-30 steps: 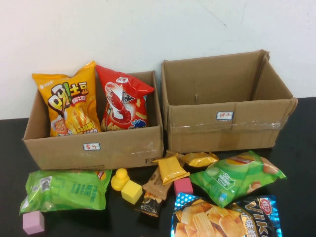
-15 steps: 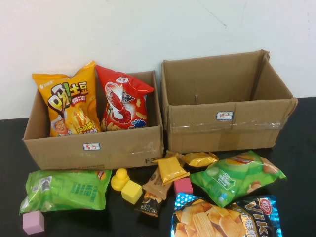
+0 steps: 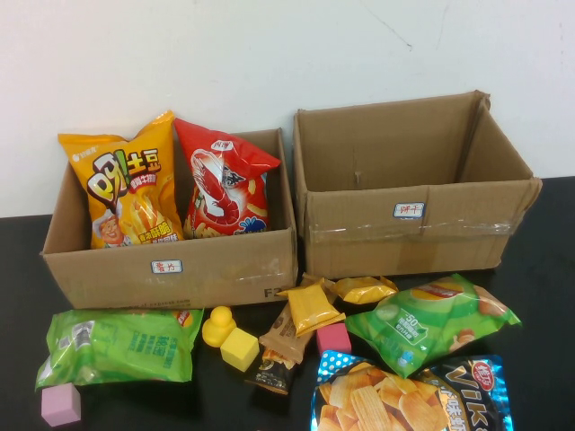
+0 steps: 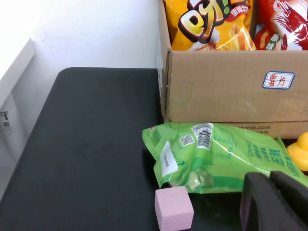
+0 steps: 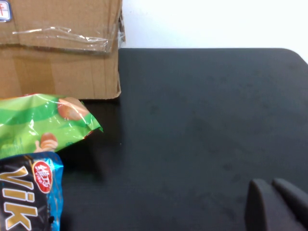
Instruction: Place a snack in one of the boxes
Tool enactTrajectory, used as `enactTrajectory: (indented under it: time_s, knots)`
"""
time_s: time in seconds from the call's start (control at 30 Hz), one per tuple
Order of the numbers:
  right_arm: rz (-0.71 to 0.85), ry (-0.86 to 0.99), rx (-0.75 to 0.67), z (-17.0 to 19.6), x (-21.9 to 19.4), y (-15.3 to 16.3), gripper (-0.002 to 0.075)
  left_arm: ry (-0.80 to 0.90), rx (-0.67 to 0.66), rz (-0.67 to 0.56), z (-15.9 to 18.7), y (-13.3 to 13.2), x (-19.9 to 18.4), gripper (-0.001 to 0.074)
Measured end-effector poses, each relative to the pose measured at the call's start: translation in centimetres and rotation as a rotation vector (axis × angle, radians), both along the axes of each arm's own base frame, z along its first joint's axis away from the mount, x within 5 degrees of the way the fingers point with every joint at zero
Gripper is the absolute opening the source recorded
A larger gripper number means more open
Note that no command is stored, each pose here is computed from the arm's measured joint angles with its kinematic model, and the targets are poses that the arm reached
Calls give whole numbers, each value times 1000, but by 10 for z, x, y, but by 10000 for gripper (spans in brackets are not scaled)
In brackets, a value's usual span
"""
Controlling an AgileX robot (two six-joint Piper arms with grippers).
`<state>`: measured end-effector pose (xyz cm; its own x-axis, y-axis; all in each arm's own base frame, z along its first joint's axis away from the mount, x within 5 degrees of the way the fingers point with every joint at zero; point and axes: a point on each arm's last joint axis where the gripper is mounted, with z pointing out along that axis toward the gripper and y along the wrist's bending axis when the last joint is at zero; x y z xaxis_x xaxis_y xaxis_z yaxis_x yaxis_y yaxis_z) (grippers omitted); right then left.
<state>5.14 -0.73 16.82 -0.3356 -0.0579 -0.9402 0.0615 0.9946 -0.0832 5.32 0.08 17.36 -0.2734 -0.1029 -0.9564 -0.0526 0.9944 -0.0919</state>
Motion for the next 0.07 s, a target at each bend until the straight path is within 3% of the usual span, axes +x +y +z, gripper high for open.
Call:
enactTrajectory:
  time_s: [0.07]
  knots:
    - [0, 0, 0, 0, 0, 0, -1, 0, 0, 0, 0, 0, 0, -2]
